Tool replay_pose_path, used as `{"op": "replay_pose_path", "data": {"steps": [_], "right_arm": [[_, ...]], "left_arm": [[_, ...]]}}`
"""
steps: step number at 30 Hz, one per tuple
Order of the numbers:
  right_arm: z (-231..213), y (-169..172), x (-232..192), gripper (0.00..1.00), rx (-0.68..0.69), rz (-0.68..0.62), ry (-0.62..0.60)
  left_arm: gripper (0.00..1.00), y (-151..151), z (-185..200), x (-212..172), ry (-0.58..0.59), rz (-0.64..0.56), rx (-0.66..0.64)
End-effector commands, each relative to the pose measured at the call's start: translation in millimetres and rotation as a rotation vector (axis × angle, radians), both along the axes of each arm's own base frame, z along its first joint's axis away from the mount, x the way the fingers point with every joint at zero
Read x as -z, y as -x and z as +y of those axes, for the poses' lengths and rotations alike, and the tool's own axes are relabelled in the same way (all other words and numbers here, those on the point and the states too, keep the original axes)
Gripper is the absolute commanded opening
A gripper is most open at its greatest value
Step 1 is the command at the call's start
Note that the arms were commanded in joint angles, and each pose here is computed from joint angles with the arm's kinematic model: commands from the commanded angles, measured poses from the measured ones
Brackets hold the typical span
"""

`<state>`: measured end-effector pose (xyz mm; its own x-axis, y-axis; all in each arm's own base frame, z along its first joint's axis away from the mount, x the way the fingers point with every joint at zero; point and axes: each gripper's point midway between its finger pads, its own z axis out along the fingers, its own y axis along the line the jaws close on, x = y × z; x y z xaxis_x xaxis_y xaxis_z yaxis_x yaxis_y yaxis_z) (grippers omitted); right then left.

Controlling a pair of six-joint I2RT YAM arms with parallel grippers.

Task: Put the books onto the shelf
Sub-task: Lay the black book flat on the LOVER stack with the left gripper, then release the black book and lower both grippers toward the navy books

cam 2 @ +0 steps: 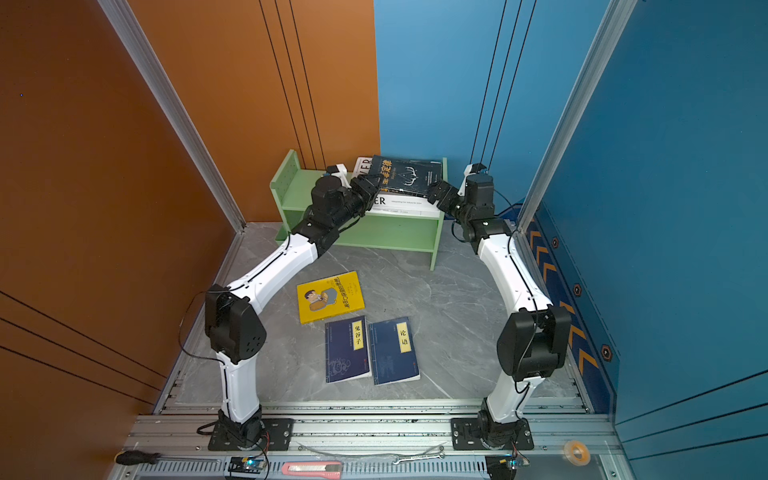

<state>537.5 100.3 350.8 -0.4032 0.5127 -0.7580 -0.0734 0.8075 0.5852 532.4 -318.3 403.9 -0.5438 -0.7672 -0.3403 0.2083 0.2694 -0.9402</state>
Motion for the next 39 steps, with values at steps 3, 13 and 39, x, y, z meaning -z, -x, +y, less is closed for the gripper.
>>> {"op": "replay_pose_path", "data": {"steps": [3, 13, 39], "right_arm": [[-8.9, 8.0, 16.3, 0.98, 0.025, 0.058, 0.039], [-8.5, 14.0, -12.7, 0.98, 0.011, -0.007, 0.025], [-8.7, 57.6, -82.8, 1.00, -0.099, -0.200, 0.080]], "left_arm": [[0.56, 25.6, 27.6, -54.5, -0.011, -0.095, -0.051], [0.67, 42.8, 69.7, -57.8, -0.193, -0.129, -0.110], [0.71, 90.2, 75.1, -38.6, -0.685, -0.329, 0.000]]}}
